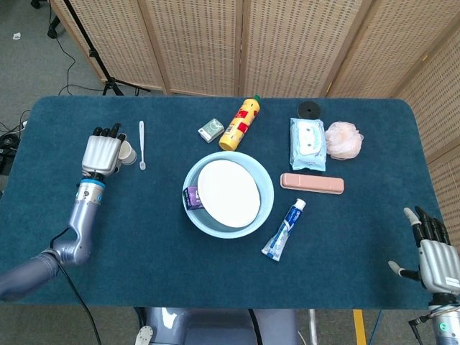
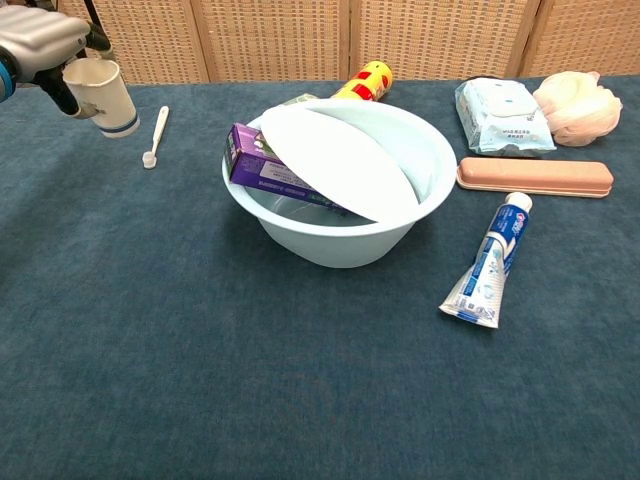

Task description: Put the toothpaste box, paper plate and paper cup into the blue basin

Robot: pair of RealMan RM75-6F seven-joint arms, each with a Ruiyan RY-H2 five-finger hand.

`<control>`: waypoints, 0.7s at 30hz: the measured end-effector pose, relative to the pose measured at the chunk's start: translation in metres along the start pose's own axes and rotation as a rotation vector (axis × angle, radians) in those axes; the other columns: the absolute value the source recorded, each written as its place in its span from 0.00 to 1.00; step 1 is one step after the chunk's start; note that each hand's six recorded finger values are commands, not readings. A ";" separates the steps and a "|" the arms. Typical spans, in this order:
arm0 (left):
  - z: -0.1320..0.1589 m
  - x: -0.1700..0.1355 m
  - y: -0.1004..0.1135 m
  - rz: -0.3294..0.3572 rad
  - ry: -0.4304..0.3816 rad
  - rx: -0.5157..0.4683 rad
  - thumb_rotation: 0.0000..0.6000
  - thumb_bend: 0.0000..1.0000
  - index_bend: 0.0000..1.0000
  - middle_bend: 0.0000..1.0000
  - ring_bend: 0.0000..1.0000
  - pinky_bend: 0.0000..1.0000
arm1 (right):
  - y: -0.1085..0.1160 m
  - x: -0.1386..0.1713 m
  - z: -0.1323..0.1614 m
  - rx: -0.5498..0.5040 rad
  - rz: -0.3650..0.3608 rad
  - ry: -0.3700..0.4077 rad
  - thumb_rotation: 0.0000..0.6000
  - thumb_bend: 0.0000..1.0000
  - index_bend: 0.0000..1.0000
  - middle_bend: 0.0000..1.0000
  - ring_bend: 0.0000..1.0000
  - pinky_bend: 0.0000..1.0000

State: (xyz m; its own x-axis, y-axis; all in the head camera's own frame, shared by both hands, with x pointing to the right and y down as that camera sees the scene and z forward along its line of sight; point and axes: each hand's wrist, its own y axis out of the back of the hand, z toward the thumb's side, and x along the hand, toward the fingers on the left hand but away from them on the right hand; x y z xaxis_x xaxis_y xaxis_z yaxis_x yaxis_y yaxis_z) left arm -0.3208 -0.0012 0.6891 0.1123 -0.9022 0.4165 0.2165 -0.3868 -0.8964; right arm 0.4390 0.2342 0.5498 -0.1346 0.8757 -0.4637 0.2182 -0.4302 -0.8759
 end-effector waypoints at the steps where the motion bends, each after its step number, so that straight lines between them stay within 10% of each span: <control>1: 0.007 -0.003 0.006 0.013 -0.018 -0.008 1.00 0.37 0.58 0.20 0.26 0.23 | 0.001 0.000 0.000 -0.005 -0.002 0.003 1.00 0.13 0.00 0.00 0.00 0.00; 21: 0.150 -0.062 0.113 0.206 -0.337 -0.116 1.00 0.36 0.57 0.20 0.26 0.23 | 0.029 0.009 -0.004 -0.115 -0.056 0.022 1.00 0.13 0.00 0.00 0.00 0.00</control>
State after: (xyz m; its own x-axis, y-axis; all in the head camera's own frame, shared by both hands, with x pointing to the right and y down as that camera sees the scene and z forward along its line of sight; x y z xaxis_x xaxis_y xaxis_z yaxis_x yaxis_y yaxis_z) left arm -0.1579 0.0402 0.5848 0.4574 -0.8574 0.2360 0.0480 -0.2412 -0.9693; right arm 0.4478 0.2309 0.5206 -0.1286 0.9028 -0.4103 0.3207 -0.3537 -0.8787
